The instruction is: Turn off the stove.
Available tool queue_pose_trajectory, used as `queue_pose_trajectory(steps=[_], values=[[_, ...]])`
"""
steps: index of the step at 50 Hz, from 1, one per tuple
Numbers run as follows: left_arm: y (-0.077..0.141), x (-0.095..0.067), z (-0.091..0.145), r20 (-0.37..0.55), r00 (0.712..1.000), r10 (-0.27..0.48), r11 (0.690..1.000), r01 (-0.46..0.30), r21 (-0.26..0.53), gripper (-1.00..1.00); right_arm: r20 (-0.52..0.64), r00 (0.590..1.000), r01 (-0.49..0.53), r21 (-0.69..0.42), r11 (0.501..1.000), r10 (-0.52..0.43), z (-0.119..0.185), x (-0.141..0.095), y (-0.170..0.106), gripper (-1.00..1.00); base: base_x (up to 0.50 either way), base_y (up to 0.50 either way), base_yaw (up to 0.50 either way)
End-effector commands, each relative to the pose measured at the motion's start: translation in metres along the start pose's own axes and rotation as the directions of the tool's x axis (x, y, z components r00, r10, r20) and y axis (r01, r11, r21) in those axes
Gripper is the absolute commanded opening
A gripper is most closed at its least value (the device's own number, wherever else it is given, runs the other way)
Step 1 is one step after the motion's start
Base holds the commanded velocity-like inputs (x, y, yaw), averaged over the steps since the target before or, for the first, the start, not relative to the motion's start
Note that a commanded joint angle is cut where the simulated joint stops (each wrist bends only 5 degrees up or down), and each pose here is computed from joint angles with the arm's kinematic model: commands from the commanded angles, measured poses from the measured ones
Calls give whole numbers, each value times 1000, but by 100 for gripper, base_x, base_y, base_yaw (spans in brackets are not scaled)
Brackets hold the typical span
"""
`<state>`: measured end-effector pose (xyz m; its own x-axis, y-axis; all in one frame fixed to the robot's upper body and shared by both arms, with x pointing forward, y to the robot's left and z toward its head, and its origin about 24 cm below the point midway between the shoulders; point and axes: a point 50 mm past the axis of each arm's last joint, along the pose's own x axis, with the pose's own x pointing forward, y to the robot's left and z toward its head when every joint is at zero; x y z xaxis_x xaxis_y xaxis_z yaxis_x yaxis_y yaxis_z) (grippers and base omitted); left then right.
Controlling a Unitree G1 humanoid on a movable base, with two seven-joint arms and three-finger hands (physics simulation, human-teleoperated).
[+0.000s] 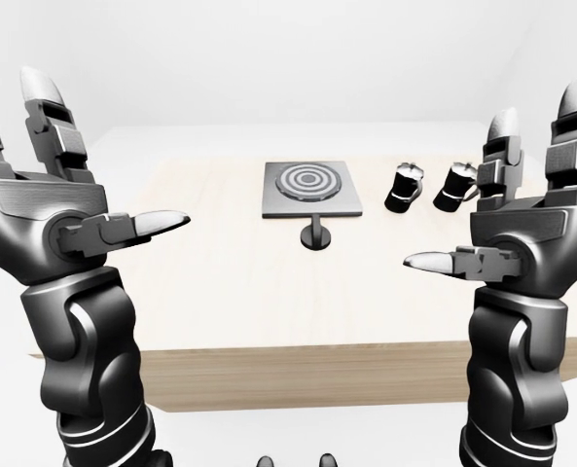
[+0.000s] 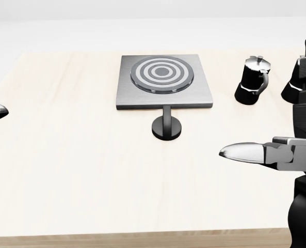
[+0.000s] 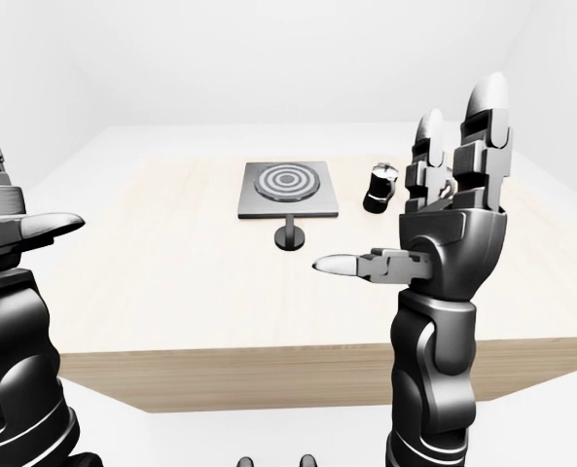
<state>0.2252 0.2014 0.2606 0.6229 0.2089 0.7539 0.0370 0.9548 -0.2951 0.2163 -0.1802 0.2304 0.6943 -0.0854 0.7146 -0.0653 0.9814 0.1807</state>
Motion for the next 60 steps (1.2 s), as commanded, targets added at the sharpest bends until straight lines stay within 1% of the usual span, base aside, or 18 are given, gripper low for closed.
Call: queue_pose_trajectory(steps=[1, 7, 10, 31, 54, 58, 60], values=[[1, -1, 0, -3, 1000, 0, 1000, 0, 2, 100, -3, 1000, 10, -13, 1000, -10, 0, -1, -2, 100, 0, 0, 0], [0, 0, 1, 2, 1000, -1, 1000, 1, 0, 100, -1, 1000, 26, -5, 1000, -26, 1, -1, -4, 100, 0, 0, 0], [1, -1, 2, 4, 1000, 0, 1000, 0, 0, 100, 7, 1000, 10, 4, 1000, -10, 3, -2, -2, 100, 0, 0, 0], [4, 0, 0, -5, 1000, 5, 1000, -5, 11, 100, 1, 1000, 1, 16, 1000, -1, 1, -2, -1, 100, 50, 0, 0], [8, 1, -4, -21, 1000, 15, 999, -14, 29, 100, -38, 999, -5, 13, 1000, 6, -7, -5, 2, 100, 50, 0, 0], [8, 0, -5, -26, 1000, 14, 999, -13, 31, 100, -68, 997, 19, -26, 999, -20, -14, -6, 0, 100, 28, 0, 0], [8, 0, -5, -28, 1000, 14, 999, -13, 34, 100, -88, 996, 7, -55, 998, -12, -17, -10, 2, 100, 0, 0, 0]])
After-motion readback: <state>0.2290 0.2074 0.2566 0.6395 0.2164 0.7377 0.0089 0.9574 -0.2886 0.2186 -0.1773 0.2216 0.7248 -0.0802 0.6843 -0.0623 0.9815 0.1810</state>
